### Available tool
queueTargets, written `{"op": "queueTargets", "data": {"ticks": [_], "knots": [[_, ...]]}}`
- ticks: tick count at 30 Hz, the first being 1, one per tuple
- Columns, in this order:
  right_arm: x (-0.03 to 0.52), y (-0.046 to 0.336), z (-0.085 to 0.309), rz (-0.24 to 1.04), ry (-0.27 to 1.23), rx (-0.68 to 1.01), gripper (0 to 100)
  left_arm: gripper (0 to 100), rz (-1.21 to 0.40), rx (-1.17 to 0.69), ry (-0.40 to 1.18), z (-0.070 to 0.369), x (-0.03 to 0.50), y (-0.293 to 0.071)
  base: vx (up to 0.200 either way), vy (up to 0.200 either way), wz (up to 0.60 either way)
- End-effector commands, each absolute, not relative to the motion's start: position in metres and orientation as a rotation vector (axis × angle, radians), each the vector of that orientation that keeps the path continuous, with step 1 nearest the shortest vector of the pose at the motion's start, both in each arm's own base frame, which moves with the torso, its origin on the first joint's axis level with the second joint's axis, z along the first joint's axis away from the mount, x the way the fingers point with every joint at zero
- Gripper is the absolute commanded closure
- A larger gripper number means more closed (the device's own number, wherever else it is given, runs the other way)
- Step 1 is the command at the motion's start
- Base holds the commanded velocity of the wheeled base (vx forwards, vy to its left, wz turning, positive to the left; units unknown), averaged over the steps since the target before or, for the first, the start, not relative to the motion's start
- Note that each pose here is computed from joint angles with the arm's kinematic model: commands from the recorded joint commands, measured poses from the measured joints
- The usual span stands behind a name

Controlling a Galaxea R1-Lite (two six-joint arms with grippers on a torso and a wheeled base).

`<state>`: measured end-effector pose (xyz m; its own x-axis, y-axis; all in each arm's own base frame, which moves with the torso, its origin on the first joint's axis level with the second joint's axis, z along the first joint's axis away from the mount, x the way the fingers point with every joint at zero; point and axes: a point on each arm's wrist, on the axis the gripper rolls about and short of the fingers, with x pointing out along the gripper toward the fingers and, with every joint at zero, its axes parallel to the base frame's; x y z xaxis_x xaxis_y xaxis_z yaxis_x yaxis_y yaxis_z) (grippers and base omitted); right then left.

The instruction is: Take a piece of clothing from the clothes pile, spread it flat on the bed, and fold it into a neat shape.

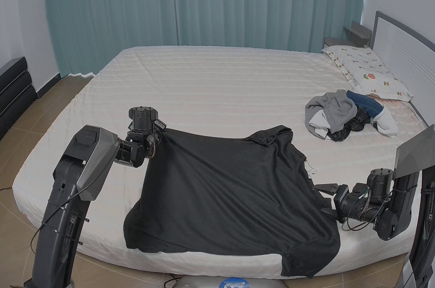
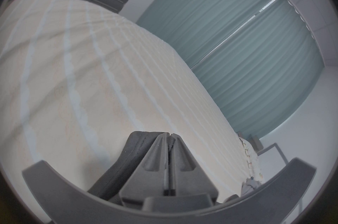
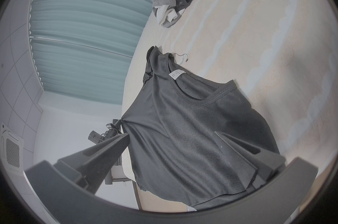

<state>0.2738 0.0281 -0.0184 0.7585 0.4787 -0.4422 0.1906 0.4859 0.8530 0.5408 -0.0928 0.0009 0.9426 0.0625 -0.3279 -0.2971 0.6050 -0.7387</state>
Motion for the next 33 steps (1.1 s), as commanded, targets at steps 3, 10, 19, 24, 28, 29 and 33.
{"op": "queueTargets", "data": {"ticks": [3,10,19,24,28,29,33], "knots": [[0.274,0.029,-0.018,0.203,0.713,1.071,0,100,0.199,-0.773,0.244,0.002,0.543,-0.092,0.000,0.000,0.00],[0.274,0.029,-0.018,0.203,0.713,1.071,0,0,0.200,-0.725,0.245,-0.003,0.543,-0.092,0.000,0.000,0.00],[0.274,0.029,-0.018,0.202,0.712,1.070,0,0,0.232,-0.802,0.230,0.001,0.544,-0.082,0.000,0.000,0.00],[0.276,0.028,-0.016,0.202,0.699,1.069,0,0,0.282,-0.910,0.249,0.015,0.542,-0.065,0.000,0.000,0.00],[0.278,0.029,-0.013,0.203,0.683,1.072,0,0,0.272,-1.058,0.358,0.030,0.538,-0.046,0.000,0.000,0.00],[0.277,0.031,-0.013,0.205,0.689,1.071,0,0,0.269,-1.074,0.392,0.029,0.537,-0.042,0.000,0.000,0.00],[0.276,0.035,-0.017,0.198,0.705,1.064,0,0,0.280,-1.081,0.456,0.023,0.537,-0.034,0.000,0.000,0.00]]}}
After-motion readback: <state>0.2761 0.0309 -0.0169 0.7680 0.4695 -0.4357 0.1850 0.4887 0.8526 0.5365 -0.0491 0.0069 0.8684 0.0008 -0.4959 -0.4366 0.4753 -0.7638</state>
